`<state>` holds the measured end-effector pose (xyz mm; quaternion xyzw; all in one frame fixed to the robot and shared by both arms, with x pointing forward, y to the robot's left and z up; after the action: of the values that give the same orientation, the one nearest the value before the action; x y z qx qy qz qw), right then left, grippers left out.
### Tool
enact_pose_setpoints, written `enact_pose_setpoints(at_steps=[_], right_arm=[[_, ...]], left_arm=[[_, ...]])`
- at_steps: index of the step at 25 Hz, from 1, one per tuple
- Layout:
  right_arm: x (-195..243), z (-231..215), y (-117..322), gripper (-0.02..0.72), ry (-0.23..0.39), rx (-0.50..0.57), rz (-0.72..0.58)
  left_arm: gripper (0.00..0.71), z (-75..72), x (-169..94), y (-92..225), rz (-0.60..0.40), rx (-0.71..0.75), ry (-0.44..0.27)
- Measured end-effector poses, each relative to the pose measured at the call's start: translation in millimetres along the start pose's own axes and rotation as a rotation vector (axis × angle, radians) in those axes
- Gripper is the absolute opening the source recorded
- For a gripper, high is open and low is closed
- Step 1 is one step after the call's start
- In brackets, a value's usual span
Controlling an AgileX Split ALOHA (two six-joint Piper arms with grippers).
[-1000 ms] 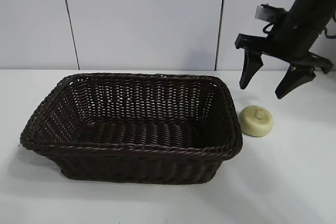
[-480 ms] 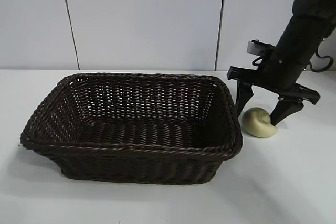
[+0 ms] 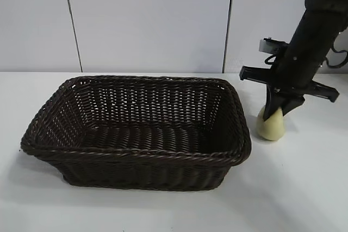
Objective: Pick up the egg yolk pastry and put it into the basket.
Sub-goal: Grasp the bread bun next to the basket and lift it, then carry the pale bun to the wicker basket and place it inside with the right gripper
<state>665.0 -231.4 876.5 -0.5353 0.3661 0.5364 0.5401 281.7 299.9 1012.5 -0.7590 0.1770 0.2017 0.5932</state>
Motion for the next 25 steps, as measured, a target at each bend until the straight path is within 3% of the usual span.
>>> enact_pose_setpoints(at_steps=[7,11,17,25], right_arm=[[-93,18,-17,0.042,-0.008,-0.049,-0.136],[-125,24,-18,0.042,-0.007,-0.063,-0.201],[-128,40,-17,0.042,-0.067,-0.059,-0.206],[-119,126,-14,0.042,-0.134,-0.245,-0.233]], left_arm=[[0.54,0.0,0,0,0.0,0.0,0.0],[0.54,0.0,0,0,0.0,0.0,0.0],[0.54,0.0,0,0,0.0,0.0,0.0],[0.54,0.0,0,0,0.0,0.0,0.0]])
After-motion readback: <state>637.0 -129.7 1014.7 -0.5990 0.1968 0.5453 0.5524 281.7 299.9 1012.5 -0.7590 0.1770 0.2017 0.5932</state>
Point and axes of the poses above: a point on each arm's last joint axis where the gripper is mounted, x pointing out along that axis toward the gripper, z along the wrist's bending axis when the last joint is at zero, y = z × x, the point moved 6 cm from there along x, pointing out along that axis toward the gripper, and after that the axes turned 14 degrees about -x, right-handed, at the moved point
